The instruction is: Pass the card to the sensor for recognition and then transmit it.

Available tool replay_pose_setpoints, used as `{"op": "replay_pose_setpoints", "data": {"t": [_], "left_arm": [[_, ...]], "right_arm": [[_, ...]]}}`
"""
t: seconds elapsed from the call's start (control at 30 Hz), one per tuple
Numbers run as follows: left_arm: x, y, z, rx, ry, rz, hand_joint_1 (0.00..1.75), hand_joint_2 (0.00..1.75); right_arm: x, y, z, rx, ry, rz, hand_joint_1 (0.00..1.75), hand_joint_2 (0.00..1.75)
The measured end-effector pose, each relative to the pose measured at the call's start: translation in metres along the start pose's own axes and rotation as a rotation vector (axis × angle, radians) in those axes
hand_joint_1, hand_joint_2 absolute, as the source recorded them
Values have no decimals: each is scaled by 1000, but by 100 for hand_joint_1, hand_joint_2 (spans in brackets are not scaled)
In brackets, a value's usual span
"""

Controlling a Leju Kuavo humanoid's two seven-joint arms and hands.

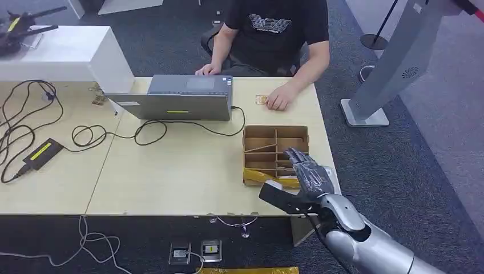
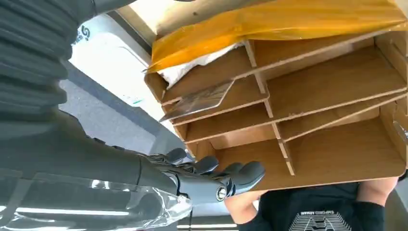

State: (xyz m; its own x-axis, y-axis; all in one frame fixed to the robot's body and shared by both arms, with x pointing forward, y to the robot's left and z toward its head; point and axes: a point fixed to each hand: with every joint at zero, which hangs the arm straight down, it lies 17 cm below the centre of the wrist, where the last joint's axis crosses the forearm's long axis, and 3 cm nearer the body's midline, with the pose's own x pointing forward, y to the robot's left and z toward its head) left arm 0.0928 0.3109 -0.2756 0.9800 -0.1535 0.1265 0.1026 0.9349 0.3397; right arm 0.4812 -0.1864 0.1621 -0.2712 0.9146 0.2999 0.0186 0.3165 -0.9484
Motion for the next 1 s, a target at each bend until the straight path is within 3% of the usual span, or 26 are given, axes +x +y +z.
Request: {"op": "replay_pose_setpoints", "data": {"t": [0.53,1.0], "left_arm": [[0,0,0,-1,1,-3,0,0],[0,0,0,-1,2,-3,0,0]], "right_arm": [[0,10,-14,9,8,-57,0,175],[-2,11,-18,-5,9,-19,0,175]]}}
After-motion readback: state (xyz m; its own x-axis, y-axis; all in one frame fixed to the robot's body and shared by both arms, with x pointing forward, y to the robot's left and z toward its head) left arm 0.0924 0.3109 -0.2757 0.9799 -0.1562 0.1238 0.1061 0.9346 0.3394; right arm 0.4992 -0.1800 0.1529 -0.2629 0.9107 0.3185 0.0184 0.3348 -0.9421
